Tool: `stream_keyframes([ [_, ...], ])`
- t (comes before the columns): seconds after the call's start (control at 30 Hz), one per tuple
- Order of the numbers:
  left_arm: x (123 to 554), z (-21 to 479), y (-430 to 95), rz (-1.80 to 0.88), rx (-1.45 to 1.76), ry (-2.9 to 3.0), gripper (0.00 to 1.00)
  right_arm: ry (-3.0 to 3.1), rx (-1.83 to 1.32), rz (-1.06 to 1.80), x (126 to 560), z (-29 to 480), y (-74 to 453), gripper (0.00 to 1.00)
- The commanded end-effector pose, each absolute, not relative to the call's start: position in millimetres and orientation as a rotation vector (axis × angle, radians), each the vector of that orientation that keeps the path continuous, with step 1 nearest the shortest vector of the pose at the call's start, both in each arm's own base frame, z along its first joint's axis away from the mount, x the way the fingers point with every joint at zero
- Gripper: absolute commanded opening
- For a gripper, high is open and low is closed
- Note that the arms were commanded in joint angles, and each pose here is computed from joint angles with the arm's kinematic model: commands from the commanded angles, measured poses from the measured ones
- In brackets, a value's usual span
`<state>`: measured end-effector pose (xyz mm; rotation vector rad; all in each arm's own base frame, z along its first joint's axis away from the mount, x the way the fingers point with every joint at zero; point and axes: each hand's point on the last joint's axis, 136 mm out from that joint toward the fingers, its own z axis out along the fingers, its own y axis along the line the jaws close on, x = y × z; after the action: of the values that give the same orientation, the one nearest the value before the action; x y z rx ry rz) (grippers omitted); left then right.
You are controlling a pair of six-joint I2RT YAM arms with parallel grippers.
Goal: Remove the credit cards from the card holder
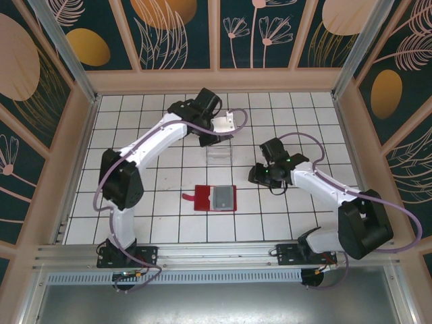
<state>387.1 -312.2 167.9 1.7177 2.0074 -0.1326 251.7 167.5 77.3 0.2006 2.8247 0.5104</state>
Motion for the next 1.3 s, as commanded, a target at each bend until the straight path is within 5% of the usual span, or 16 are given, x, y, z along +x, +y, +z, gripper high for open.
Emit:
stream_keyframes([
  [0.0,372.5,148.0,-293.9,-0.133,1.926,2.064,0.00,2.827,0.201,0.477,247.4,79.3,158.2,0.43],
  [0.93,357.3,79.6,-308.2,-0.376,2.143,2.123,0.00,2.854,0.229,0.516,248.8,65.2,160.9,0.43],
  [1.27,402.4,99.9,-314.7,-0.147,2.022,2.056,0.29,2.848,0.232,0.529,250.1,66.2,162.5,0.43],
])
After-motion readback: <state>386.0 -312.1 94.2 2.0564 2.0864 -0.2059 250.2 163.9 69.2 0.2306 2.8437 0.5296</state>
